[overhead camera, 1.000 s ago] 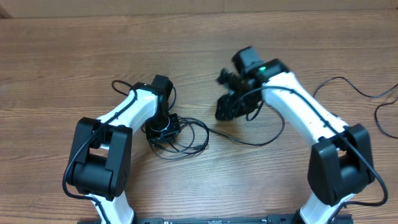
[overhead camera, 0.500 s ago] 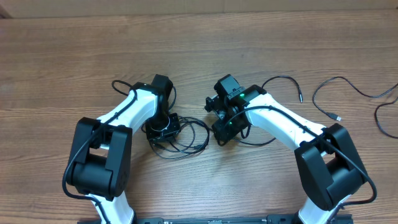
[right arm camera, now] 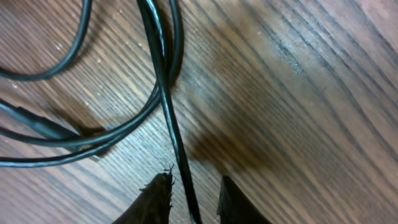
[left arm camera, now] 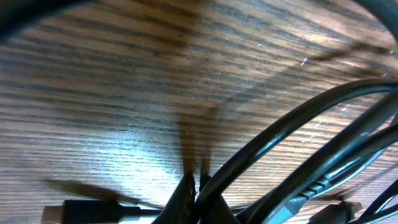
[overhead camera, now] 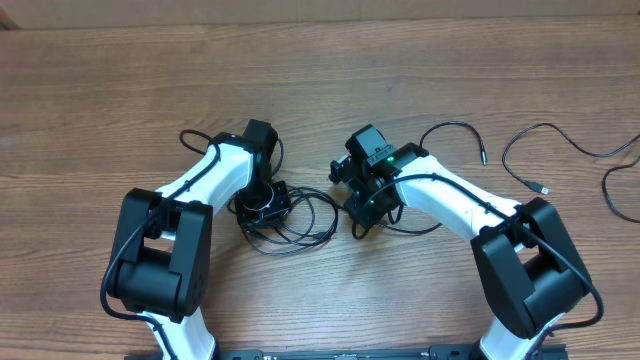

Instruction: Untangle cables

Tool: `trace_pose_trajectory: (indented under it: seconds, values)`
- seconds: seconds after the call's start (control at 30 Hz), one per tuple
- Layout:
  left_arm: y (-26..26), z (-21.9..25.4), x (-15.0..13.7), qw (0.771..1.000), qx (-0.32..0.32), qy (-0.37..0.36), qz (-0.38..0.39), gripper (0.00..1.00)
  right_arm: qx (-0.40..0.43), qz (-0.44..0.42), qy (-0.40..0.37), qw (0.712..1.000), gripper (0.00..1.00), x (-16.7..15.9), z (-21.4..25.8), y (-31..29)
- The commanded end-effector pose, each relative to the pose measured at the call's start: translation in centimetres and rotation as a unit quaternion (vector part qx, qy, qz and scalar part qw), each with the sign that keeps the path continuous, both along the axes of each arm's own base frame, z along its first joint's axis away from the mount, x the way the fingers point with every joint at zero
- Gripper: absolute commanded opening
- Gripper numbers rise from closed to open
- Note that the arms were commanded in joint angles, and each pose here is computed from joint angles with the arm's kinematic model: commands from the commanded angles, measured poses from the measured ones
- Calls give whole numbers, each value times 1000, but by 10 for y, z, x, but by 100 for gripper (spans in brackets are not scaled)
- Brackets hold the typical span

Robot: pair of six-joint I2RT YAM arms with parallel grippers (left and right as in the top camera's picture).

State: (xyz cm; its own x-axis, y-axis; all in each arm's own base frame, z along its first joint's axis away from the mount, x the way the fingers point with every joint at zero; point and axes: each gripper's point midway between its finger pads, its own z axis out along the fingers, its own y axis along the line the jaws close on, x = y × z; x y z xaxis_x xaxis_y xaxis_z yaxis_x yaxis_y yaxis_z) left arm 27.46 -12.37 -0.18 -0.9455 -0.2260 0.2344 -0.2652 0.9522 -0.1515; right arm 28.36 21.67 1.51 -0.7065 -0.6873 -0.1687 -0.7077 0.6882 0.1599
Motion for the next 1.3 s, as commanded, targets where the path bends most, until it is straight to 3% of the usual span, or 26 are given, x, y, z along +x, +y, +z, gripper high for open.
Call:
trace_pose_trajectory:
  seconds: [0.0, 0.13, 0.27, 0.3, 0.33, 0.47, 0.67, 0.87, 1.13, 1.27]
  values:
    - [-2, 1, -3, 1000, -5, 2, 5, 4, -4, 23, -1, 1000, 15, -7, -5, -2]
    - [-8, 3, -5, 1000, -26, 7, 2, 4, -6, 23, 2, 1000, 15, -8, -5, -3]
    - [-10, 3, -5, 1000, -30, 8, 1, 4, -7, 22, 4, 1000, 25, -9, -5, -4]
    - [-10, 3, -5, 999, -31, 8, 1, 4, -7, 22, 4, 1000, 21, -9, -5, -4]
    - [-10, 3, -5, 999, -31, 8, 1, 4, -8, 22, 4, 1000, 4, -9, -5, -4]
    - [-10, 3, -5, 999, -31, 6, -5, 4, -7, 8, 4, 1000, 4, -3, 4, -3]
    - [-8, 3, -7, 1000, -28, 11, -5, 4, 79, -1, 4, 997, 4, 13, 81, 25]
    - [-7, 3, -10, 1000, -23, 15, -5, 4, 127, -2, -72, 989, 4, 33, 169, 31]
    - [3, 1, -8, 1000, 6, 8, -9, 5, 155, -22, -118, 981, 4, 39, 210, 13]
    - [8, -1, -7, 1000, 20, 4, -11, 15, 230, -28, -89, 969, 4, 41, 224, 13]
